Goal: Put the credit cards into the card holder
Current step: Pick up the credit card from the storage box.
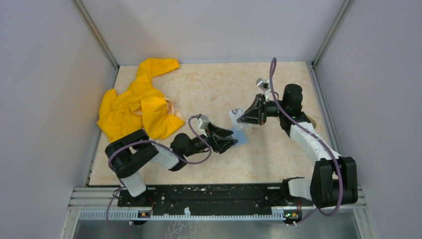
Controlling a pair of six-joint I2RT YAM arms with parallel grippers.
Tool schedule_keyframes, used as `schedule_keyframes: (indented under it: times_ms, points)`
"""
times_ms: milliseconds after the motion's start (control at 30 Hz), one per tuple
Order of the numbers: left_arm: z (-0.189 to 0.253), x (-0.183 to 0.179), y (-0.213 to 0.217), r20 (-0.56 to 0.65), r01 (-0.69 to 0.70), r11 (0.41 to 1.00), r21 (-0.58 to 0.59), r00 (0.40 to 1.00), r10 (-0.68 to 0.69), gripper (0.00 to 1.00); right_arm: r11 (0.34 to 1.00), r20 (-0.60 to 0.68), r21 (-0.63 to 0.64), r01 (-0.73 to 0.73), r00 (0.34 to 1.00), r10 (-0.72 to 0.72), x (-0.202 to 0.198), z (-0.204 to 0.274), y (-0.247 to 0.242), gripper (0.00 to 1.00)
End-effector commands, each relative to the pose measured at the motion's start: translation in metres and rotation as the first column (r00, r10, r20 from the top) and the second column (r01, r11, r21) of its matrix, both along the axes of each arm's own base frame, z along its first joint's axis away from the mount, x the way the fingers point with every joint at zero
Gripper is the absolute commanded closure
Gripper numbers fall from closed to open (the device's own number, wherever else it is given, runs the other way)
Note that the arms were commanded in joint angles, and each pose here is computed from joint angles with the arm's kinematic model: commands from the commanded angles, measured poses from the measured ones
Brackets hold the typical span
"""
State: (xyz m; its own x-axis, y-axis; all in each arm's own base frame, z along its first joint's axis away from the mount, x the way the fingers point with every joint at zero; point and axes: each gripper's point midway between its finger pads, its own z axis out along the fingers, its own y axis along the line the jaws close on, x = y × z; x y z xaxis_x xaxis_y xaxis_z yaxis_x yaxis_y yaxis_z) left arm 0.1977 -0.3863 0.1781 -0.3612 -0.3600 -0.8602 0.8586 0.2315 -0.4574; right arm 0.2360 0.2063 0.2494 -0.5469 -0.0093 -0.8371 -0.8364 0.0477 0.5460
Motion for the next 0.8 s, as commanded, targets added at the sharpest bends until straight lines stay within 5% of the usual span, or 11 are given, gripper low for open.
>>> schedule_keyframes:
  times_ms: [0, 467, 567, 667, 767]
  points:
    - [0.077, 0.001, 0.003, 0.165, -0.001, 0.966, -0.257, 0.985, 0.045, 0.35, 0.999, 0.075, 0.011, -0.03, 0.997, 0.03, -0.008, 0.012, 0.009, 1.0]
    - [0.105, 0.001, 0.001, 0.17, 0.016, 0.95, -0.313, 0.985, 0.04, 0.51, 0.999, 0.083, -0.021, -0.048, 0.995, 0.05, -0.01, 0.001, 0.019, 1.0]
    - [0.108, 0.0, 0.002, 0.172, 0.022, 0.948, -0.318, 0.984, 0.034, 0.68, 0.998, 0.092, -0.031, -0.051, 0.994, 0.054, -0.011, -0.001, 0.02, 1.0]
    - [0.109, -0.002, 0.001, 0.168, 0.029, 0.951, -0.307, 0.985, 0.024, 0.98, 0.998, 0.106, -0.047, -0.046, 0.993, 0.051, -0.01, -0.003, 0.021, 1.0]
    - [0.103, -0.005, -0.001, 0.166, 0.043, 0.963, -0.266, 0.986, 0.001, 1.0, 0.997, 0.123, -0.077, -0.032, 0.992, 0.042, -0.009, -0.007, 0.02, 1.0]
